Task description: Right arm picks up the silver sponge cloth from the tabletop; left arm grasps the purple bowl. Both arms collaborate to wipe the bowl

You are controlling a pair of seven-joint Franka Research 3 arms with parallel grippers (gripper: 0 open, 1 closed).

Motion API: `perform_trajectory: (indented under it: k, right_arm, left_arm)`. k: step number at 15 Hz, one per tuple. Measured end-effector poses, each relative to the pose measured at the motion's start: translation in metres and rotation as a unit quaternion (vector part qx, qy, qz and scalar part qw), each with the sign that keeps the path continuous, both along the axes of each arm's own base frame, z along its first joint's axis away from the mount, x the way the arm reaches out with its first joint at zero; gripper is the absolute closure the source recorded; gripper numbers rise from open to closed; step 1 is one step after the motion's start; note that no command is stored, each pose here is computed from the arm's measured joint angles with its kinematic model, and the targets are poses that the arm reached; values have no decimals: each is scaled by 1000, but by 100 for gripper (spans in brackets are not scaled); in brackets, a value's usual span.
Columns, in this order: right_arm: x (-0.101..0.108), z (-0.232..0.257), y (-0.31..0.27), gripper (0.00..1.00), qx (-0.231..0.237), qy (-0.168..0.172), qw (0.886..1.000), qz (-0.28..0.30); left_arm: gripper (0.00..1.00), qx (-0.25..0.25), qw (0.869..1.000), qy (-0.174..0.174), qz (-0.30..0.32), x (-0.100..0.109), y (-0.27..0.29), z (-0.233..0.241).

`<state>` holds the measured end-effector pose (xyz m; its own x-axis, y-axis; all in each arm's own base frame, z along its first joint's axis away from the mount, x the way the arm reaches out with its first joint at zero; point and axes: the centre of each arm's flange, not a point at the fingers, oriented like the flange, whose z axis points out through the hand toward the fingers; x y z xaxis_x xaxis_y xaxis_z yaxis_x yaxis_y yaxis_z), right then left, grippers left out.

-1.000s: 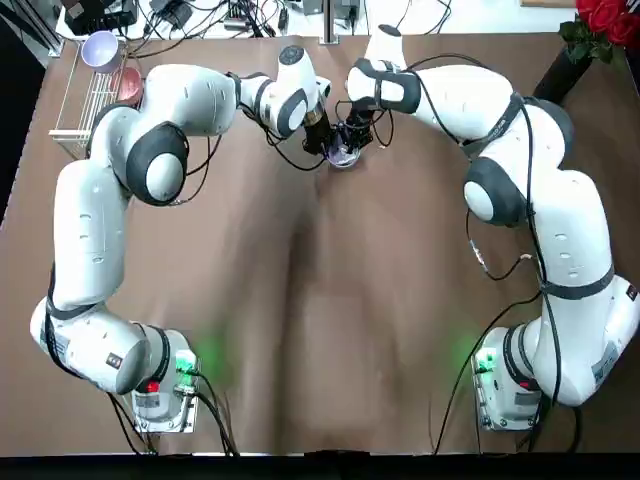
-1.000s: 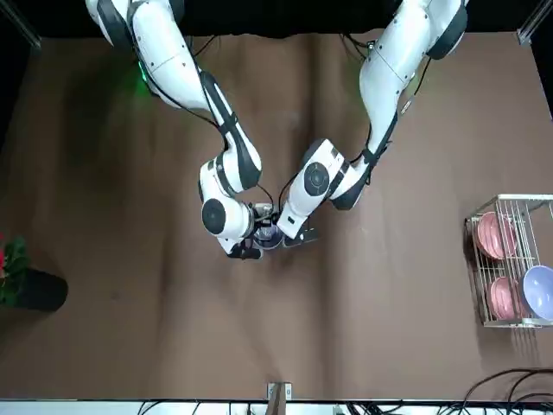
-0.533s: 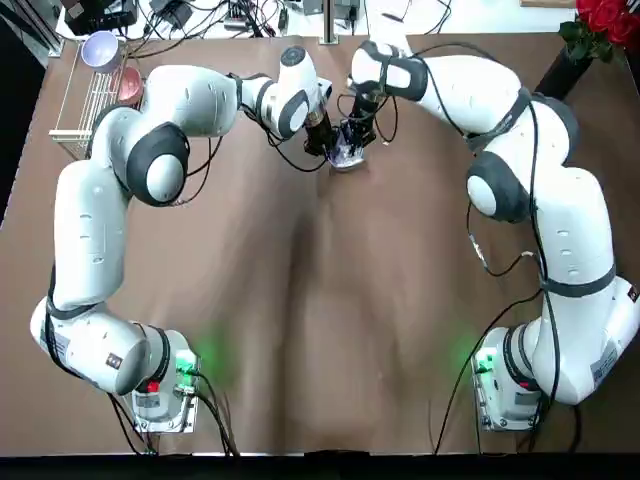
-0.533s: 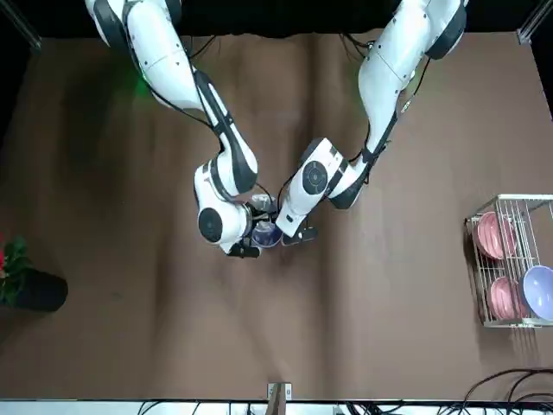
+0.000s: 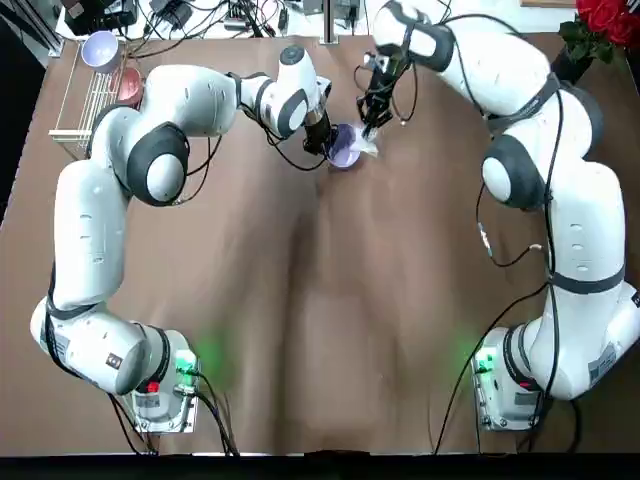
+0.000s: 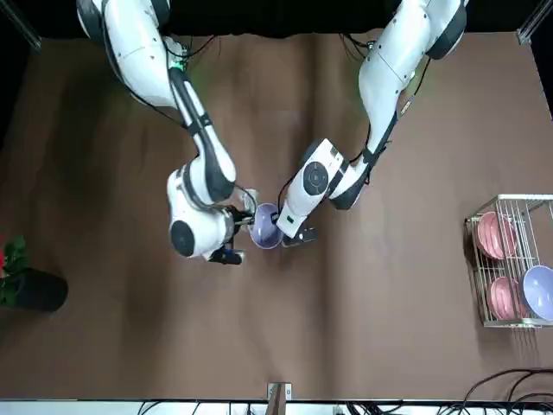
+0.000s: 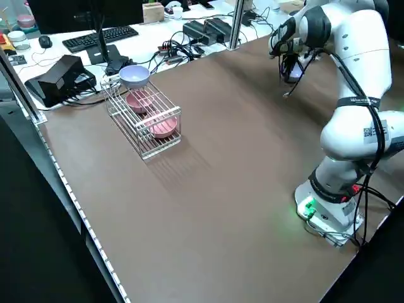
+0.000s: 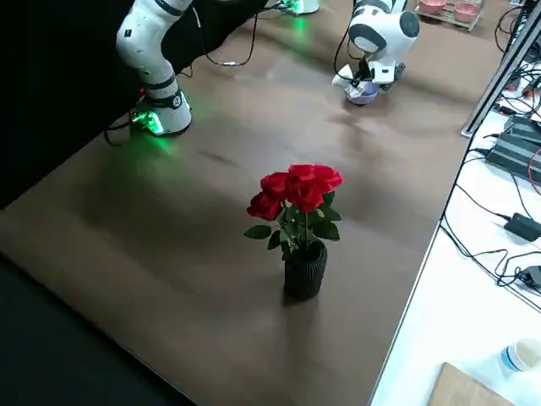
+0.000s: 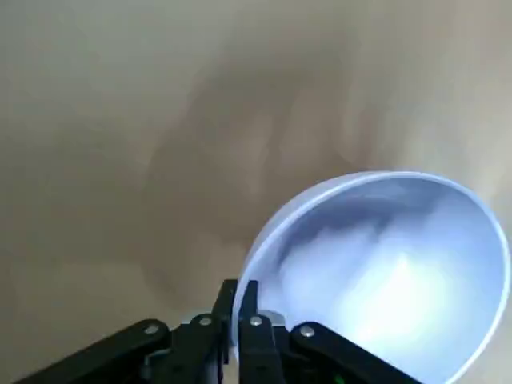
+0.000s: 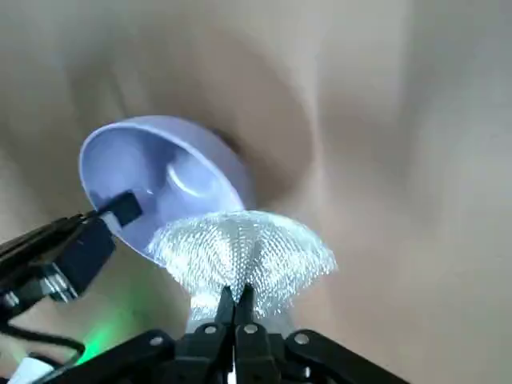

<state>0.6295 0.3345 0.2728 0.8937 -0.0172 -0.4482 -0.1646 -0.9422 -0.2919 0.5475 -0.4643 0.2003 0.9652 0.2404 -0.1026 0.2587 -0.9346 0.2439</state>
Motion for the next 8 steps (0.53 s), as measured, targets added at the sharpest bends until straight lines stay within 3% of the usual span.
perform_trajectory:
  k: [4, 8]
  right_arm:
    - [36, 14, -91, 98, -21, -11, 999, -26]
    - [62, 8, -199, 98, -51, -31, 998, -21]
  left_arm:
    - [95, 13, 1000, -14, 16, 30, 34, 14]
    - [95, 43, 999, -10, 12, 64, 99, 61]
